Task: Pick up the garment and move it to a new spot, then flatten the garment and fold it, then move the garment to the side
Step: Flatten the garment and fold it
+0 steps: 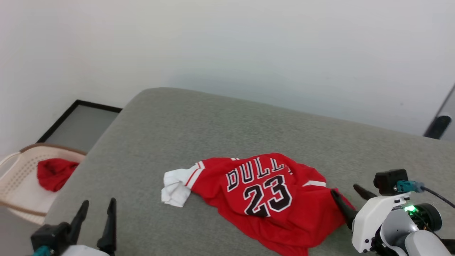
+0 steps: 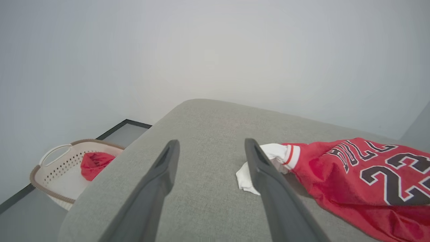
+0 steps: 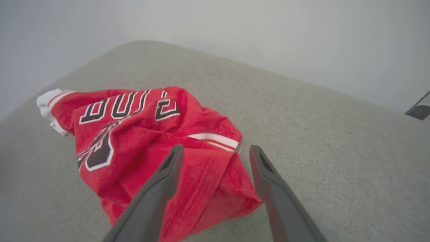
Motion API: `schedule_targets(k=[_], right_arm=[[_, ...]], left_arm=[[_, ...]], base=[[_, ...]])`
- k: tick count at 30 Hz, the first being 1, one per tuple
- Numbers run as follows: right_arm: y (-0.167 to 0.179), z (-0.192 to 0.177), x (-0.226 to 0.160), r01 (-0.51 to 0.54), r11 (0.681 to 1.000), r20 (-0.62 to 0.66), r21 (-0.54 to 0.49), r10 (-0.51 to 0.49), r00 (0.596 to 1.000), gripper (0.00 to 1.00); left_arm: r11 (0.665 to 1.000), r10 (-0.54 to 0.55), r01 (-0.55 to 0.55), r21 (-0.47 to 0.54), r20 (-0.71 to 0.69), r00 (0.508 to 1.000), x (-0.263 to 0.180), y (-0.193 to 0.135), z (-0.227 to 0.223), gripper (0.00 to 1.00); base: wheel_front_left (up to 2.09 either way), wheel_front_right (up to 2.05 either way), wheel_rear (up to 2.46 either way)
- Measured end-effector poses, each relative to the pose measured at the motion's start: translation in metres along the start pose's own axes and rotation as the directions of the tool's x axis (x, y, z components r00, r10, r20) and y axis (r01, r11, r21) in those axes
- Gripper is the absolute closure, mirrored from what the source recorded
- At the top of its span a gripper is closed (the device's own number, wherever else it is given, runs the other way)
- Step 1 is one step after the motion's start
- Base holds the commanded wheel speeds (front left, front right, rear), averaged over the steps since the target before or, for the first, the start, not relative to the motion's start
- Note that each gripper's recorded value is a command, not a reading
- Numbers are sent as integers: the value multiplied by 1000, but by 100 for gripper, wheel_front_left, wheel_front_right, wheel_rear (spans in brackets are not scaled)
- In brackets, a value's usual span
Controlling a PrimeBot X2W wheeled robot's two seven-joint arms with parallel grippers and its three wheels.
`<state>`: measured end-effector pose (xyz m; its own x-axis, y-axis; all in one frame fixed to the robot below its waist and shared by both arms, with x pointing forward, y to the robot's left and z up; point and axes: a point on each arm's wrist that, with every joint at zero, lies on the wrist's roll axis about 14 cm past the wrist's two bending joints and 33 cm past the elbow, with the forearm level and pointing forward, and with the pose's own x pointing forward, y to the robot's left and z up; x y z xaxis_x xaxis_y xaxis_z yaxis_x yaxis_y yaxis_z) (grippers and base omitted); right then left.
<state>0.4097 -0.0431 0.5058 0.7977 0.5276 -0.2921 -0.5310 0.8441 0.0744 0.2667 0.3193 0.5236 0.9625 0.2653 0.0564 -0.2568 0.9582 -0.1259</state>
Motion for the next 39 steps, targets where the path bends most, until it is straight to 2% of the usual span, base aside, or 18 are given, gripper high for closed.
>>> schedule_targets(k=[3,7,14,15,16,19,28,35,39], right_arm=[[2,-17,7,-12,1000,-120,3,13,993,0],[6,-44,13,-27,1000,-277,5,28,960,0],[26,-71,35,-76,996,-417,43,87,905,0],[26,-77,37,-78,996,-441,40,87,893,84],[26,-81,40,-82,996,-454,40,91,886,100],[27,-89,47,-91,995,-491,38,98,866,100],[24,-71,49,-106,990,-474,88,135,870,100],[16,-65,12,-131,987,-489,92,159,858,100],[10,-80,-18,-115,987,-529,111,157,834,100]], left_arm=[[998,46,-46,-30,10,999,-9,8,-5,0],[992,100,-99,-78,7,995,-18,16,-11,0],[986,124,-124,-114,-10,992,-15,15,-19,0],[985,128,-129,-114,-15,992,-15,16,-20,0],[984,133,-135,-112,-23,991,-15,17,-22,0],[981,150,-153,-118,-36,988,-14,20,-26,0],[975,170,-176,-133,-56,984,-14,25,-33,0],[979,133,-141,-150,-62,989,-7,14,-36,0],[981,103,-113,-155,-71,992,-2,5,-38,0]], base=[[0,0,0],[0,0,0],[0,0,0],[0,0,0],[0,0,0],[0,0,0],[0,0,0],[0,0,0],[0,0,0]])
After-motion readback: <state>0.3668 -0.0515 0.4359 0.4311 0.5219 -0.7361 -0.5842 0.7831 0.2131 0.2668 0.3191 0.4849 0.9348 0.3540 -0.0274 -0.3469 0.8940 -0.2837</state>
